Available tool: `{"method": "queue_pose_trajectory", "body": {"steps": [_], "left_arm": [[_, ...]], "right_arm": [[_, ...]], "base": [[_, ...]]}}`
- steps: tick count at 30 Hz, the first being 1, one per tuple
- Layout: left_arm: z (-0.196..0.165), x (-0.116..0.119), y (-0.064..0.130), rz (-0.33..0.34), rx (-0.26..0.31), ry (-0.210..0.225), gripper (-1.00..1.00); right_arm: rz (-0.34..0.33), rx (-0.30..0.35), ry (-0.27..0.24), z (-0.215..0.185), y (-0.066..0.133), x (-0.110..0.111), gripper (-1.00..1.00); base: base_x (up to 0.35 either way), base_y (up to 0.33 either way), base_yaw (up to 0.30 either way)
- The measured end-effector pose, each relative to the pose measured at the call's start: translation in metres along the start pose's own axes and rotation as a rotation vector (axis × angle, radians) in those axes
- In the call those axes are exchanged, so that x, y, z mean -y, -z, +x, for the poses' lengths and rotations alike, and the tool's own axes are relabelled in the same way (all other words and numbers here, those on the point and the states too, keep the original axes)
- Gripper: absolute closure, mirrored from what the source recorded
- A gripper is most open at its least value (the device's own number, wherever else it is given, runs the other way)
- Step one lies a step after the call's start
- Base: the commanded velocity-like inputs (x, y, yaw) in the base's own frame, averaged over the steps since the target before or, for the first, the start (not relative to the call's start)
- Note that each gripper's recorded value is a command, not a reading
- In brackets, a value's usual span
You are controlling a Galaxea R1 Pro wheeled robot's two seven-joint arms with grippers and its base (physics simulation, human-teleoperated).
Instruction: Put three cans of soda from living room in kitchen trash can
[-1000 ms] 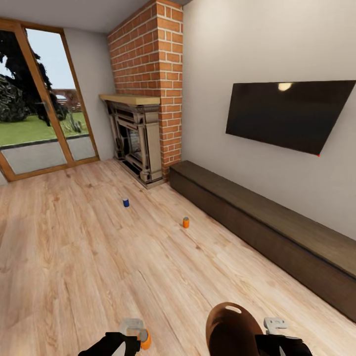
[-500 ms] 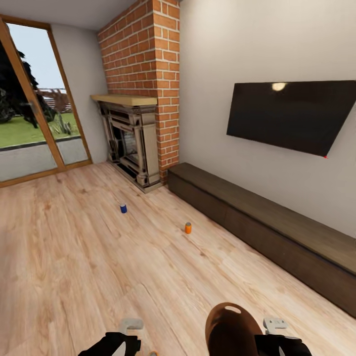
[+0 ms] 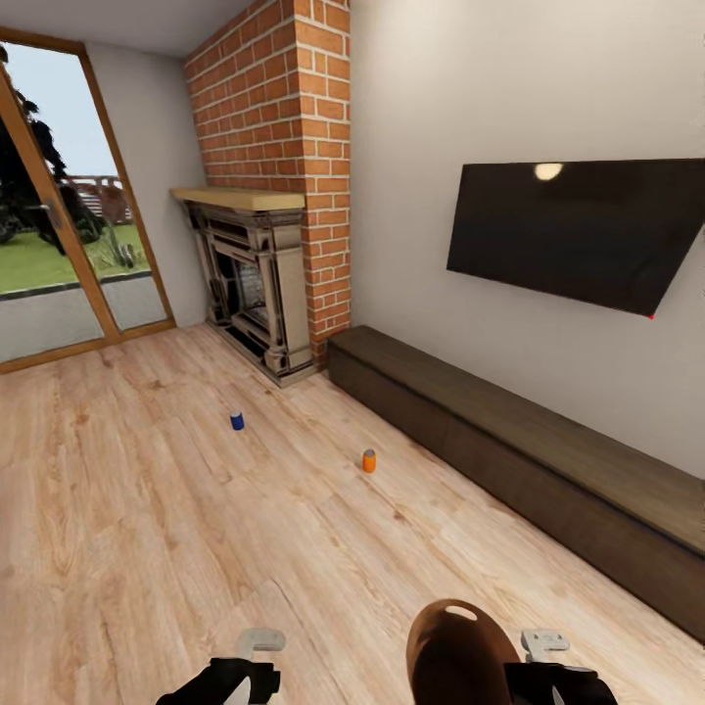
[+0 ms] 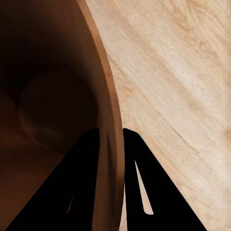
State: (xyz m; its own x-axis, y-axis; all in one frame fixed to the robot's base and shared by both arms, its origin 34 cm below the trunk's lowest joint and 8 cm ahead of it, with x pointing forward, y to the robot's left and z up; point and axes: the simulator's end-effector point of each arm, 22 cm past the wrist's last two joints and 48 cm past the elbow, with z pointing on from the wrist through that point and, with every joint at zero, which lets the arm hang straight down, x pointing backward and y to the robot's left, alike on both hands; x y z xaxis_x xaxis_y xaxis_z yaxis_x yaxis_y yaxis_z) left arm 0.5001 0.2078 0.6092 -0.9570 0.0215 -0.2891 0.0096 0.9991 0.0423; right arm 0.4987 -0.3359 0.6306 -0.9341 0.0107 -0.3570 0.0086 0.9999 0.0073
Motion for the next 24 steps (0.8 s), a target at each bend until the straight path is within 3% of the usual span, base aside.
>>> {"method": "queue_pose_trajectory", "body": {"steps": [24], "left_arm": [[-0.0028, 0.0009, 0.0001, 0.001, 0.013, 0.002, -1.0]], "right_arm": [[-0.001, -0.001, 0.0, 0.0005, -0.0002, -0.0007, 1.0]], "base": [[0.029, -0.029, 0.0]]}}
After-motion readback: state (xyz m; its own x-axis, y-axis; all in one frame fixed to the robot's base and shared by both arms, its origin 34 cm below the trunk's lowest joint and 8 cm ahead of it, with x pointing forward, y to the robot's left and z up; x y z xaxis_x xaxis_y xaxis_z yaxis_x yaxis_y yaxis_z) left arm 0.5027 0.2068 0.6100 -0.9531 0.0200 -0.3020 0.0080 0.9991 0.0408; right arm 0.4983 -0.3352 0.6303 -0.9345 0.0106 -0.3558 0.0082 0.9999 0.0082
